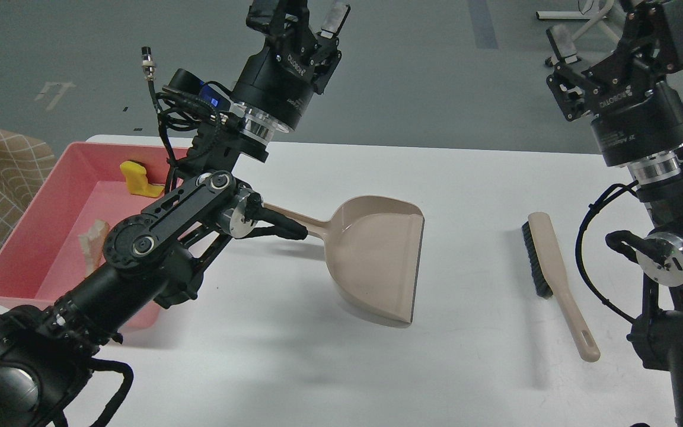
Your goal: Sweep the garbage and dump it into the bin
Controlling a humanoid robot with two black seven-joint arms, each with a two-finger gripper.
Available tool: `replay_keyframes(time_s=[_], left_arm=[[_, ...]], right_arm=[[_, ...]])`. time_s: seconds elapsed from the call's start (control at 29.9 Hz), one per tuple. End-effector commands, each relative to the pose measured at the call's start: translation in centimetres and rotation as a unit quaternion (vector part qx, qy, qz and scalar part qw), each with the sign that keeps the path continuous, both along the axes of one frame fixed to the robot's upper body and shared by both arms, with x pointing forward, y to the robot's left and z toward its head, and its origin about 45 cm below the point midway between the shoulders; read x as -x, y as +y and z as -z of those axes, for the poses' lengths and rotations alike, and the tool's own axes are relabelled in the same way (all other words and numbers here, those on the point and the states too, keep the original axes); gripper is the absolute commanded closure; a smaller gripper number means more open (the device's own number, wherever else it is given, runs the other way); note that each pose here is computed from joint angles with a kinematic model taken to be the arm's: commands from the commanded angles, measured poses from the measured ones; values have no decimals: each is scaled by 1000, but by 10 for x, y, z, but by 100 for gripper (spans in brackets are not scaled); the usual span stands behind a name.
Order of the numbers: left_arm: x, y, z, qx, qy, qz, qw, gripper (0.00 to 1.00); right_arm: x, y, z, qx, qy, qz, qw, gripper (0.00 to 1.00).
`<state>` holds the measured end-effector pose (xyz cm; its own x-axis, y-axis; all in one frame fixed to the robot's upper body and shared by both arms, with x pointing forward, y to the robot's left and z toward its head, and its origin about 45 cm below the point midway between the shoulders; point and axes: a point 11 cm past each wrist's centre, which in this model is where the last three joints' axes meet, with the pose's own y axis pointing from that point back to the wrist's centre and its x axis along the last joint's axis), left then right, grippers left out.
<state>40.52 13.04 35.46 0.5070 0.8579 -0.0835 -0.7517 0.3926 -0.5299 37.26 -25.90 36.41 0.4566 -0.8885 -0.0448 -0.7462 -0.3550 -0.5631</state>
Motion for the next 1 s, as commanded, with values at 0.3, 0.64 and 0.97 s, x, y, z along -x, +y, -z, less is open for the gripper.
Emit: replay_keyframes(time_s=[0.3, 0.64, 0.97], left_arm=[[15, 35, 2, 87, 12, 13, 996, 2], [14, 52, 11, 98, 28, -13, 995, 2], [6, 59, 8, 88, 53, -17, 995, 2]], right_arm=[[13, -2, -23, -60, -29, -35, 997, 0], [2, 0, -23, -49, 12, -15, 999, 0], [3, 1, -23, -55, 13, -13, 998, 0]])
